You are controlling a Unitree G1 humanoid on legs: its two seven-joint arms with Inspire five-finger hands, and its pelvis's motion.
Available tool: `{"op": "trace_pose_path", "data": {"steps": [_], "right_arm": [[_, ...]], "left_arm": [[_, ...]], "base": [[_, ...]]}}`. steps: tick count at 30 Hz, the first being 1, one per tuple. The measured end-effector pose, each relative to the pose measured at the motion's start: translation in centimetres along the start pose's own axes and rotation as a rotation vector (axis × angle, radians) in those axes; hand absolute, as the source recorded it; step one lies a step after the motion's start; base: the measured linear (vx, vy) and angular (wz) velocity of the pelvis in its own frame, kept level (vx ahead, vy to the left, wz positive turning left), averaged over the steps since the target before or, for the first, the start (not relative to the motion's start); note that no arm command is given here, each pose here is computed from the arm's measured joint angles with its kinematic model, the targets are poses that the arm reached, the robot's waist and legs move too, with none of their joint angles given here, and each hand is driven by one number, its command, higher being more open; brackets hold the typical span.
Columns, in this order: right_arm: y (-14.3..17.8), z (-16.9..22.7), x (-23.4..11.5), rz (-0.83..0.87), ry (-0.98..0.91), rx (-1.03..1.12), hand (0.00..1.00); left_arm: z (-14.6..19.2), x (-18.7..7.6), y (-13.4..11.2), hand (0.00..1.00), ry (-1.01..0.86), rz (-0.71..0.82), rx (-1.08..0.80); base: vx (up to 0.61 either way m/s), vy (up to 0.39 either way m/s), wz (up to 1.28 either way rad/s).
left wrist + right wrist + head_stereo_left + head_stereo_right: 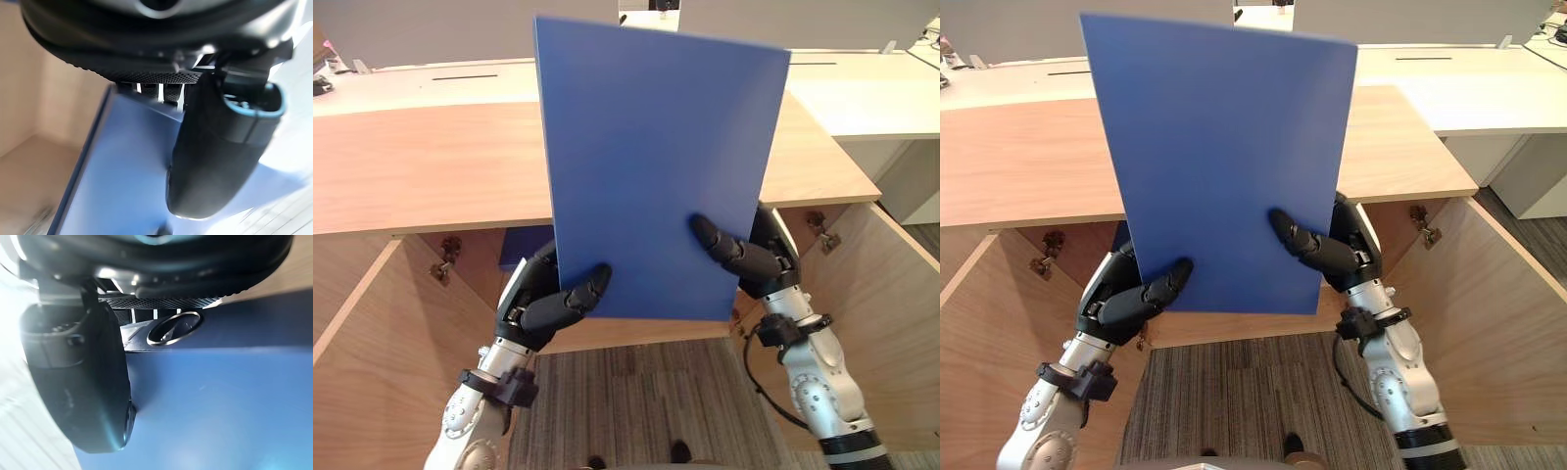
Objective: Walk over to the cabinet, pick up the folder, carry it to the office cabinet, place the folder inside the office cabinet, then close the office cabinet door
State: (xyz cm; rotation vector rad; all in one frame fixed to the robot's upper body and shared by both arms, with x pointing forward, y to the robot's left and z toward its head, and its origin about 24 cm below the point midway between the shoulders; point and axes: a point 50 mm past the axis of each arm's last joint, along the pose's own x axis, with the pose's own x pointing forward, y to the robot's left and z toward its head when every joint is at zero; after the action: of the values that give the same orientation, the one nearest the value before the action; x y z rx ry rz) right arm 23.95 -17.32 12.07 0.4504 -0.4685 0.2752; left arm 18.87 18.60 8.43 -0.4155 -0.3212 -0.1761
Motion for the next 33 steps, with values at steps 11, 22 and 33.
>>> {"op": "trace_pose_path", "data": {"steps": [11,22,33], "right_arm": [[-0.3,1.3,0.0,-0.14,-0.095,-0.128,0.0],[3.1,-2.1,0.3,0.128,0.086,-0.378,0.0],[2.4,-7.9,3.4,0.324,0.33,-0.77,0.0]], "left_arm": [[-3.6,-5.7,6.6,1.0,0.168,0.614,0.145],[-13.7,-15.7,9.4,1.0,0.923,0.767,0.296],[-15.1,-10.3,9.9,1.0,0.917,0.633,0.366]], "base": [[-0.03,-0.025,0.06],[-0.04,-0.018,0.0],[-0.18,-0.005,-0.01]]}}
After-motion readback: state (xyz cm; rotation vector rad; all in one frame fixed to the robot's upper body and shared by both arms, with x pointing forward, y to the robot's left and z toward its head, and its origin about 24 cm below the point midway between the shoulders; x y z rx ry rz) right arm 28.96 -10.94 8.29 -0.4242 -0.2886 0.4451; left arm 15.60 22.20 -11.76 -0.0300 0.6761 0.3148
